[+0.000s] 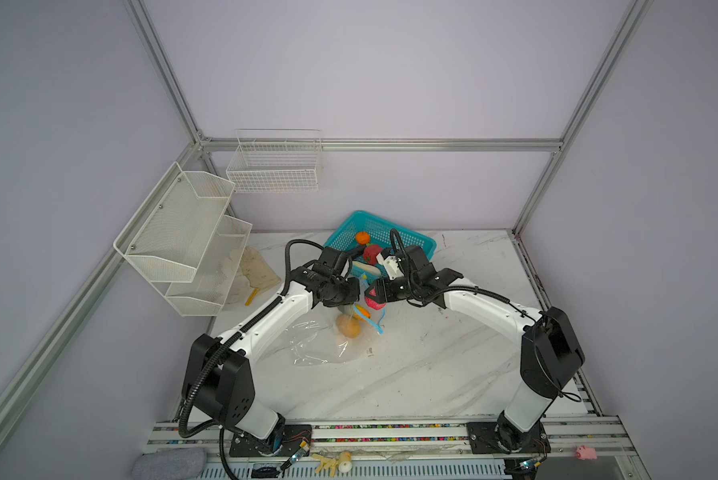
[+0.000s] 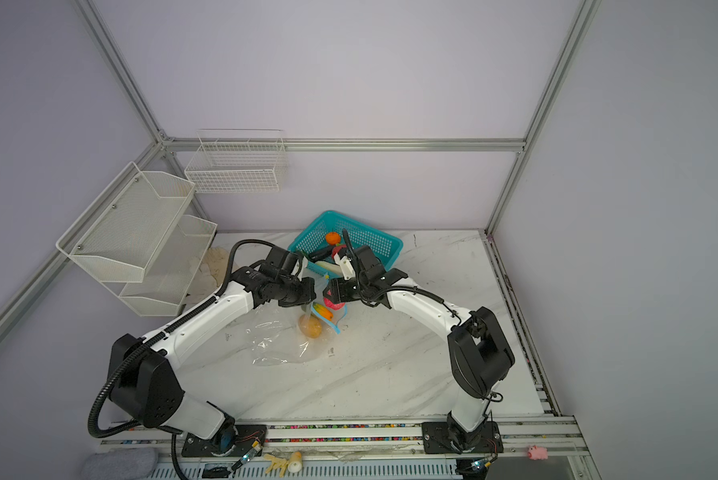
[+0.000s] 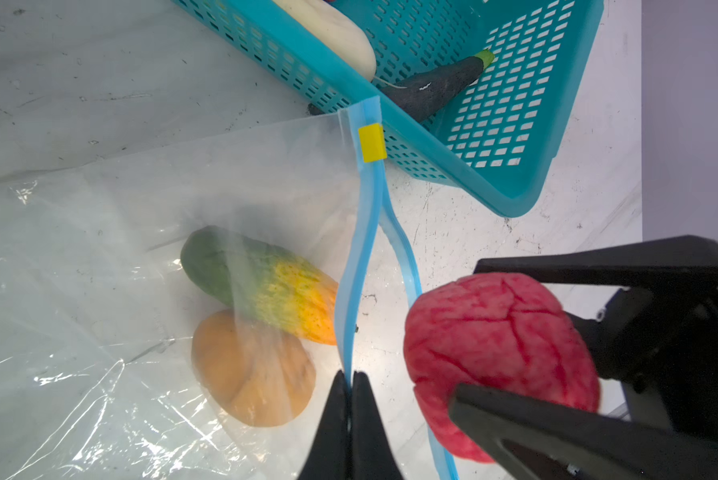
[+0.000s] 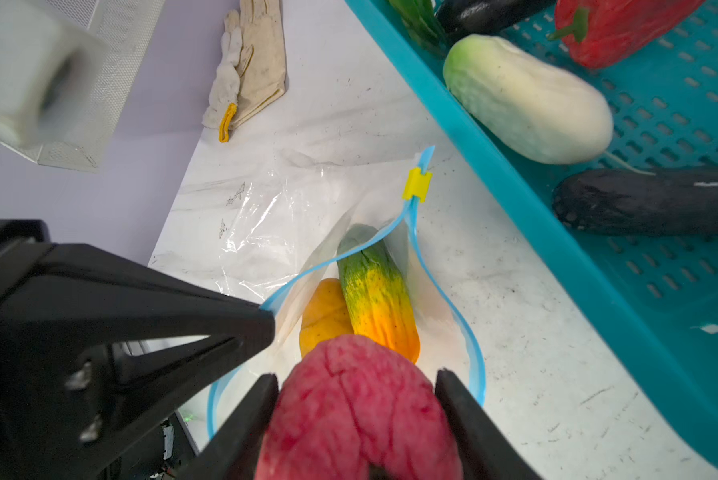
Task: Place the food in the zip-top bag and seal the zipper
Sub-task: 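Lift the dragon fruit and carry it with the right gripper over the bag mouth, then lower the dragon fruit into the bag and open the right gripper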
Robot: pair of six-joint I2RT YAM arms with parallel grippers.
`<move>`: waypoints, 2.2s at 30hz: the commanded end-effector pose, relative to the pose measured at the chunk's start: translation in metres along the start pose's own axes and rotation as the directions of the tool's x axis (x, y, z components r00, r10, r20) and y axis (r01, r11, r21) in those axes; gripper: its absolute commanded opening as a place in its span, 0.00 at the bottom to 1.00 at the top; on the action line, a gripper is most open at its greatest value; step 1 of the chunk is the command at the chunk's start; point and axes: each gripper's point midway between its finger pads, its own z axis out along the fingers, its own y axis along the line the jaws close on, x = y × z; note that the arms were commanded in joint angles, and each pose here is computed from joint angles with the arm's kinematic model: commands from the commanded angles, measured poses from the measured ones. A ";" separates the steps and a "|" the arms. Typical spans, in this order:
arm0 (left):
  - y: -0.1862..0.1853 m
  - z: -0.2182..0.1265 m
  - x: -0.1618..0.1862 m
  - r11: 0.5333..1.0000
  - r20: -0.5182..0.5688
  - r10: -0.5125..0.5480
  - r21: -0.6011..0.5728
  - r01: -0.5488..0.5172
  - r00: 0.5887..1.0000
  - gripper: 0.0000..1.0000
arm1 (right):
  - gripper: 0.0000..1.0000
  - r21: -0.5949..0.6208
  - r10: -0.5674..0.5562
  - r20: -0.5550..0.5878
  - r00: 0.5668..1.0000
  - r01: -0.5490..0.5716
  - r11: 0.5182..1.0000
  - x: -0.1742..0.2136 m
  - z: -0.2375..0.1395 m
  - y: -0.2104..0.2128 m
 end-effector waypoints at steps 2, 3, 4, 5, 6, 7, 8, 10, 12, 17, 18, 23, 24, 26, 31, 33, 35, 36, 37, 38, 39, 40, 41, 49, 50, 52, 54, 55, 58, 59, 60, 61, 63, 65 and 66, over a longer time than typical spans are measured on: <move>-0.017 -0.025 -0.019 0.998 0.084 0.007 0.063 -0.012 0.996 0.00 | 0.52 -0.030 0.011 -0.029 1.000 -0.012 0.999 0.011 0.011 0.006; -0.017 -0.025 -0.019 0.998 0.084 0.009 0.065 -0.014 0.996 0.00 | 0.52 -0.032 0.010 -0.037 0.999 -0.011 0.999 0.013 0.012 0.007; -0.018 -0.026 -0.019 0.998 0.084 0.007 0.065 -0.012 0.996 0.00 | 0.52 -0.036 0.008 -0.045 0.999 -0.010 0.999 0.015 0.014 0.009; -0.018 -0.027 -0.019 0.998 0.086 0.007 0.068 -0.013 0.996 0.00 | 0.52 -0.038 0.007 -0.052 0.999 -0.009 0.999 0.017 0.015 0.009; -0.019 -0.027 -0.020 0.998 0.088 0.007 0.069 -0.013 0.996 0.00 | 0.52 -0.040 0.005 -0.058 0.998 -0.007 0.999 0.018 0.016 0.010; -0.019 -0.028 -0.020 0.998 0.089 0.007 0.069 -0.013 0.996 0.00 | 0.52 -0.041 0.004 -0.066 0.998 -0.006 0.999 0.021 0.018 0.011; -0.019 -0.028 -0.020 0.997 0.089 0.007 0.071 -0.013 0.996 0.00 | 0.52 -0.043 0.000 -0.070 0.998 -0.003 0.999 0.022 0.019 0.012; -0.019 -0.029 -0.021 0.997 0.092 0.008 0.070 -0.014 0.996 0.00 | 0.53 -0.039 -0.005 -0.083 0.997 0.002 0.999 0.025 0.021 0.013; -0.020 -0.029 -0.021 0.997 0.094 0.007 0.071 -0.014 0.996 0.00 | 0.53 -0.034 -0.010 -0.100 0.995 0.006 0.999 0.029 0.025 0.013; -0.020 -0.029 -0.021 0.997 0.093 0.007 0.073 -0.014 0.996 0.00 | 0.55 -0.032 -0.026 -0.132 0.991 0.022 0.999 0.038 0.032 0.017; -0.020 -0.029 -0.022 0.997 0.094 0.007 0.074 -0.014 0.996 0.00 | 0.55 -0.032 -0.027 -0.137 0.990 0.022 0.999 0.040 0.034 0.017; -0.020 -0.029 -0.021 0.997 0.093 0.006 0.072 -0.013 0.996 0.00 | 0.58 -0.019 -0.032 -0.147 0.989 0.029 0.999 0.042 0.037 0.015; -0.019 -0.029 -0.021 0.997 0.091 0.006 0.071 -0.012 0.996 0.00 | 0.59 -0.019 -0.034 -0.147 0.989 0.032 0.999 0.042 0.037 0.015; -0.019 -0.028 -0.020 0.997 0.091 0.008 0.069 -0.015 0.996 0.00 | 0.60 -0.017 -0.035 -0.148 0.988 0.033 0.999 0.042 0.038 0.014; -0.019 -0.029 -0.020 0.997 0.092 0.008 0.070 -0.015 0.996 0.00 | 0.64 -0.012 -0.038 -0.143 0.989 0.037 0.999 0.040 0.037 0.014; -0.019 -0.029 -0.020 0.997 0.094 0.008 0.069 -0.015 0.996 0.00 | 0.65 -0.011 -0.040 -0.144 0.989 0.039 0.999 0.040 0.038 0.015; -0.019 -0.029 -0.020 0.997 0.093 0.007 0.069 -0.014 0.996 0.00 | 0.66 -0.009 -0.039 -0.143 0.989 0.038 0.999 0.040 0.038 0.015; -0.019 -0.029 -0.020 0.997 0.094 0.008 0.069 -0.015 0.996 0.00 | 0.66 -0.009 -0.039 -0.144 0.989 0.038 0.999 0.040 0.038 0.014; -0.018 -0.030 -0.019 0.998 0.093 0.008 0.069 -0.015 0.996 0.00 | 0.67 -0.009 -0.040 -0.143 0.989 0.039 0.999 0.039 0.038 0.015; -0.019 -0.030 -0.020 0.997 0.094 0.008 0.070 -0.015 0.996 0.00 | 0.68 -0.007 -0.040 -0.142 0.989 0.039 0.999 0.039 0.038 0.014; -0.018 -0.030 -0.020 0.998 0.095 0.009 0.069 -0.015 0.995 0.00 | 0.68 -0.007 -0.040 -0.141 0.989 0.039 0.999 0.039 0.037 0.015; -0.018 -0.031 -0.020 0.997 0.096 0.009 0.069 -0.015 0.995 0.00 | 0.69 -0.005 -0.040 -0.141 0.989 0.040 0.999 0.039 0.037 0.014; -0.018 -0.031 -0.019 0.998 0.096 0.007 0.069 -0.014 0.995 0.00 | 0.69 -0.006 -0.042 -0.139 0.989 0.041 0.999 0.038 0.037 0.015; -0.019 -0.032 -0.020 0.997 0.099 0.007 0.070 -0.014 0.995 0.00 | 0.76 0.000 -0.045 -0.132 0.990 0.045 0.999 0.035 0.034 0.015; -0.019 -0.032 -0.020 0.997 0.098 0.009 0.070 -0.016 0.995 0.00 | 0.76 0.000 -0.046 -0.131 0.990 0.047 0.999 0.035 0.034 0.016; -0.019 -0.033 -0.020 0.997 0.100 0.008 0.072 -0.016 0.995 0.00 | 0.76 0.003 -0.047 -0.128 0.991 0.048 0.999 0.034 0.033 0.016; -0.018 -0.032 -0.020 0.997 0.100 0.008 0.069 -0.015 0.995 0.00 | 0.76 0.012 -0.052 -0.122 0.991 0.054 0.998 0.032 0.030 0.016; -0.018 -0.033 -0.020 0.998 0.101 0.007 0.069 -0.015 0.995 0.00 | 0.76 0.015 -0.060 -0.118 0.991 0.062 0.998 0.030 0.027 0.017; -0.018 -0.034 -0.020 0.998 0.104 0.006 0.069 -0.013 0.995 0.00 | 0.76 0.029 -0.068 -0.091 0.994 0.071 0.997 0.023 0.016 0.019; -0.018 -0.033 -0.020 0.998 0.104 0.007 0.068 -0.014 0.995 0.00 | 0.76 0.037 -0.067 -0.080 0.995 0.070 0.997 0.021 0.012 0.020; -0.018 -0.033 -0.020 0.998 0.104 0.007 0.067 -0.014 0.995 0.00 | 0.76 0.040 -0.063 -0.069 0.996 0.066 0.997 0.019 0.006 0.021; -0.018 -0.034 -0.020 0.998 0.105 0.007 0.068 -0.015 0.994 0.00 | 0.76 0.046 -0.064 -0.057 0.996 0.067 0.997 0.018 0.001 0.022; -0.017 -0.034 -0.020 0.998 0.105 0.007 0.065 -0.014 0.994 0.00 | 0.75 0.058 -0.061 -0.040 0.997 0.064 0.996 0.017 -0.008 0.022; -0.017 -0.033 -0.019 0.998 0.103 0.006 0.065 -0.013 0.995 0.00 | 0.75 0.070 -0.054 -0.027 0.998 0.056 0.996 0.016 -0.015 0.021; -0.017 -0.033 -0.019 0.998 0.103 0.007 0.065 -0.014 0.995 0.00 | 0.75 0.090 -0.049 -0.019 0.999 0.051 0.995 0.015 -0.019 0.018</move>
